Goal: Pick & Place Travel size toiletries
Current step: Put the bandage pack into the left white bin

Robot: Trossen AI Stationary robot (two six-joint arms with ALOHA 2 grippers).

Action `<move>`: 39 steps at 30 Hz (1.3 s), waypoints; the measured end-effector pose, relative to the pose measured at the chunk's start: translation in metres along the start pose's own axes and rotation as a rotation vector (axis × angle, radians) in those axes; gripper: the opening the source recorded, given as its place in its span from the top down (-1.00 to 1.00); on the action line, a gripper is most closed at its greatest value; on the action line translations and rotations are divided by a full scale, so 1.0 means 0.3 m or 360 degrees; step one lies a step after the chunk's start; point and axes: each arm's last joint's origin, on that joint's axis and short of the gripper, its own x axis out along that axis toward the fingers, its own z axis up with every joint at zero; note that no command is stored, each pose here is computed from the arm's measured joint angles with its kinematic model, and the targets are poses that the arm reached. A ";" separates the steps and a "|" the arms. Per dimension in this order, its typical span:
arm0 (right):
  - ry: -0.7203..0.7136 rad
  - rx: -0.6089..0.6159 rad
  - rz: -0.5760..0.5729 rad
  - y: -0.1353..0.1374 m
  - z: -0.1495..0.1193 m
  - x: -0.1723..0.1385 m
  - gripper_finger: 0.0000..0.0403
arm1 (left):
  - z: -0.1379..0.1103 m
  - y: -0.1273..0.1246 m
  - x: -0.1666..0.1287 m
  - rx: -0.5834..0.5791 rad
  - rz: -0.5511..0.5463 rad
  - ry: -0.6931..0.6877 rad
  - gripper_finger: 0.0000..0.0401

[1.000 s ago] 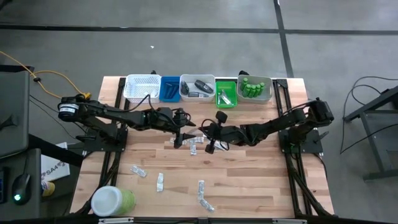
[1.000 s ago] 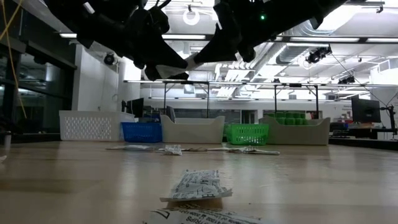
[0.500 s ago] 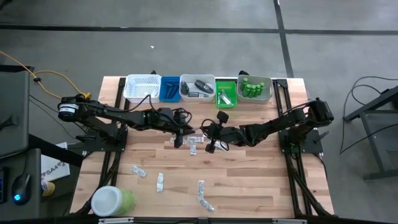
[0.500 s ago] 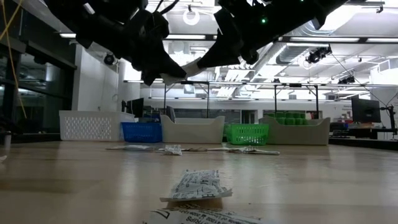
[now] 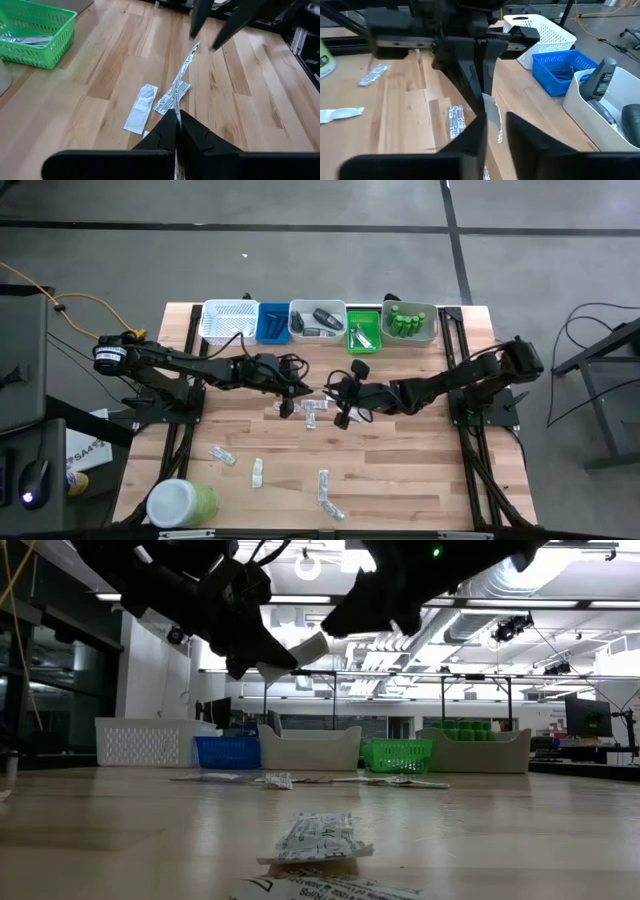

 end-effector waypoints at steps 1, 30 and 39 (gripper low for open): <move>0.0001 0.0002 0.0007 0.000 0.007 -0.012 0.64 | -0.001 0.001 0.000 0.0000 0.0016 0.0001 0.99; 0.0159 0.0110 0.0026 0.012 0.061 -0.293 0.14 | 0.003 0.403 -0.337 -0.0481 0.1721 0.0221 1.00; 0.0159 0.0140 0.0017 0.012 0.061 -0.292 0.17 | -0.031 0.477 -0.349 -0.0602 0.1958 0.0278 0.94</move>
